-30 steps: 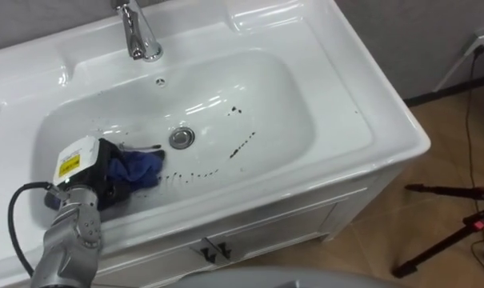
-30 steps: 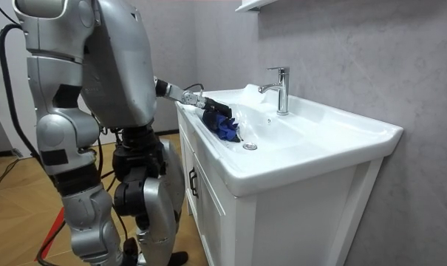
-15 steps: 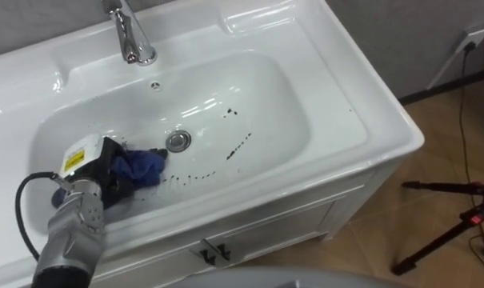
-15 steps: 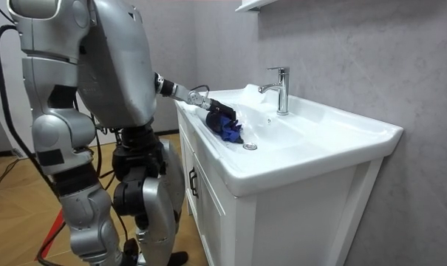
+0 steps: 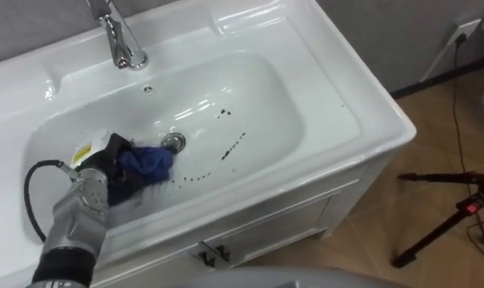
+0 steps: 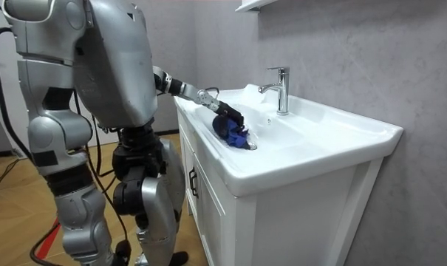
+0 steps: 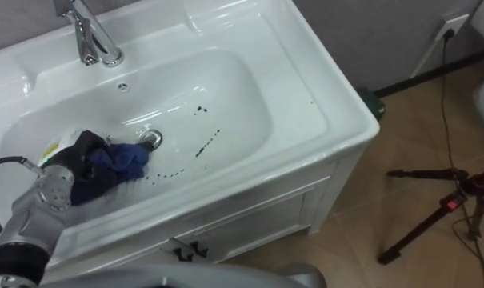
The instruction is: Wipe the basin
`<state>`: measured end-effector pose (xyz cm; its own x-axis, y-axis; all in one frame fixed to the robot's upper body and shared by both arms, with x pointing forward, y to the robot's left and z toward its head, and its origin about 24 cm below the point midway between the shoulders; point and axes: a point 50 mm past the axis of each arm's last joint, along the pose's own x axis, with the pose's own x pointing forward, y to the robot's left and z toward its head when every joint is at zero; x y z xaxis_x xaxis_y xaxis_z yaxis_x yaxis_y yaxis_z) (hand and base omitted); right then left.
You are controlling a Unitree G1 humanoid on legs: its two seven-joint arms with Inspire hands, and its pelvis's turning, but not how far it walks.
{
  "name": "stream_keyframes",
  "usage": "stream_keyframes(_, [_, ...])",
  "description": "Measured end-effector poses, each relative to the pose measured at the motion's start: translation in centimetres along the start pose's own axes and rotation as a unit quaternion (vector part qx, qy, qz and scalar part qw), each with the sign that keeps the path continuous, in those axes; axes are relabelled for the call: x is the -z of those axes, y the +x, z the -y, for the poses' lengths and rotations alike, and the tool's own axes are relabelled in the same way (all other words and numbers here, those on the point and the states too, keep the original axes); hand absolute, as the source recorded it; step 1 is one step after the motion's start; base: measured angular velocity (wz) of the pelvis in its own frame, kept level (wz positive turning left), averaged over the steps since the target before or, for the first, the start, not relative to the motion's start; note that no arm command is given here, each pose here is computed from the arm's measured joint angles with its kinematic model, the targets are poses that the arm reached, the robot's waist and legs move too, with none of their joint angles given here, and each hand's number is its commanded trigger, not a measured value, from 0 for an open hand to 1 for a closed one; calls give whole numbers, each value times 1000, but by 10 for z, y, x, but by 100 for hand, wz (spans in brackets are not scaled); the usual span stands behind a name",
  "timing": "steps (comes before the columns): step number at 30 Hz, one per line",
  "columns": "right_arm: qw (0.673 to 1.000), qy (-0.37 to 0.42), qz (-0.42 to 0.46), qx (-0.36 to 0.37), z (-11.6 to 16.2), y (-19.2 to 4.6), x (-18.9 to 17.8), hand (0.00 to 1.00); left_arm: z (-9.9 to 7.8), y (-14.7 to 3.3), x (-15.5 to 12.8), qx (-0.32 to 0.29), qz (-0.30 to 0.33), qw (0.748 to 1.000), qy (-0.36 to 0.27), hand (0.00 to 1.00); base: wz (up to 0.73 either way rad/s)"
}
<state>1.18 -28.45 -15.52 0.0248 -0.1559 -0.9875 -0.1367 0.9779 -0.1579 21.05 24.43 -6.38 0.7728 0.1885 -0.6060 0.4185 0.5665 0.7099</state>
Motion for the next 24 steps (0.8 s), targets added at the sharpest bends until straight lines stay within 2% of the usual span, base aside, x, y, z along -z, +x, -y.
stream_keyframes(8, [999,-29,1,-22,-17,3,-13,0,2,7,-63,46,97,993,50,100,-1])
stream_keyframes(14, [999,-45,3,-19,-17,4,-23,0,5,4,-75,62,120,990,37,100,2])
stream_keyframes(24, [997,-69,1,-15,-19,4,-28,0,7,2,-85,64,129,988,50,100,3])
